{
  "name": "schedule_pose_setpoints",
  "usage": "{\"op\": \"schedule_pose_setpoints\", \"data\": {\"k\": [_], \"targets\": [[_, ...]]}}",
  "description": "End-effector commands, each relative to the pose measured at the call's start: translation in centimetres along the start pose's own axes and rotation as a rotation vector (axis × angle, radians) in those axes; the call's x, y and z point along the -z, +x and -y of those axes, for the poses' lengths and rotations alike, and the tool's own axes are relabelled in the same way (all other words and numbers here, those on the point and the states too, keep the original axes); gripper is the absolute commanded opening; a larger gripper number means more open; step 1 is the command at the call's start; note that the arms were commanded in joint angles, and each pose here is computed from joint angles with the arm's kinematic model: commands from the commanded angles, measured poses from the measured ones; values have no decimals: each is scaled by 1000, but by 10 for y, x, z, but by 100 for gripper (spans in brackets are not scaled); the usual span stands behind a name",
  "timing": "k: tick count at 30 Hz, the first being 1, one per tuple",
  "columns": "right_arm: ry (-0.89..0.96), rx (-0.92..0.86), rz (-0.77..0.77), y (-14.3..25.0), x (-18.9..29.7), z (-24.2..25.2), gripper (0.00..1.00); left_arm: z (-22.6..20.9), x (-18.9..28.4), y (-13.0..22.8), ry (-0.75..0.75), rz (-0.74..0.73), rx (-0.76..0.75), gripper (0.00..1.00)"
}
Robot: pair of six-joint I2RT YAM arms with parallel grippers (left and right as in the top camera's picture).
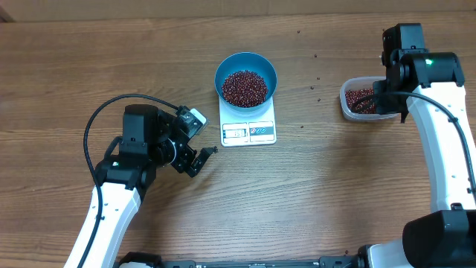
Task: Scoop item into bowl and weigh 150g on scale
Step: 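Scoop a small load of red beans with the right gripper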
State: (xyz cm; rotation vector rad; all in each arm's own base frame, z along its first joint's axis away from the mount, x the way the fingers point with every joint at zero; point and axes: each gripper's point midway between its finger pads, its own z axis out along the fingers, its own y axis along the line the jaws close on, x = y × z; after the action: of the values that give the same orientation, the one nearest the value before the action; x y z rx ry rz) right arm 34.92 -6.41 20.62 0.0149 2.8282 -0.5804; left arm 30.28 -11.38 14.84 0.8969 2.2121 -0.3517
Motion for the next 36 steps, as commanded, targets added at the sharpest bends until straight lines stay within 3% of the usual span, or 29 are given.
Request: {"op": "schedule_pose_setpoints", "data": {"k": [1,7,17,36], "targets": [[-16,9,28,-2,7,-5,4,-1,0,-1,-4,2,8,100],[-139,37,57,-5,19,-34,4,-1,0,-1,-4,2,8,100],[-406,-80,63,-1,28,-40,4,-1,0,-1,-4,2,8,100],[-417,-119,28,10,22,-22,4,-1,0,-1,-4,2,8,100]]}}
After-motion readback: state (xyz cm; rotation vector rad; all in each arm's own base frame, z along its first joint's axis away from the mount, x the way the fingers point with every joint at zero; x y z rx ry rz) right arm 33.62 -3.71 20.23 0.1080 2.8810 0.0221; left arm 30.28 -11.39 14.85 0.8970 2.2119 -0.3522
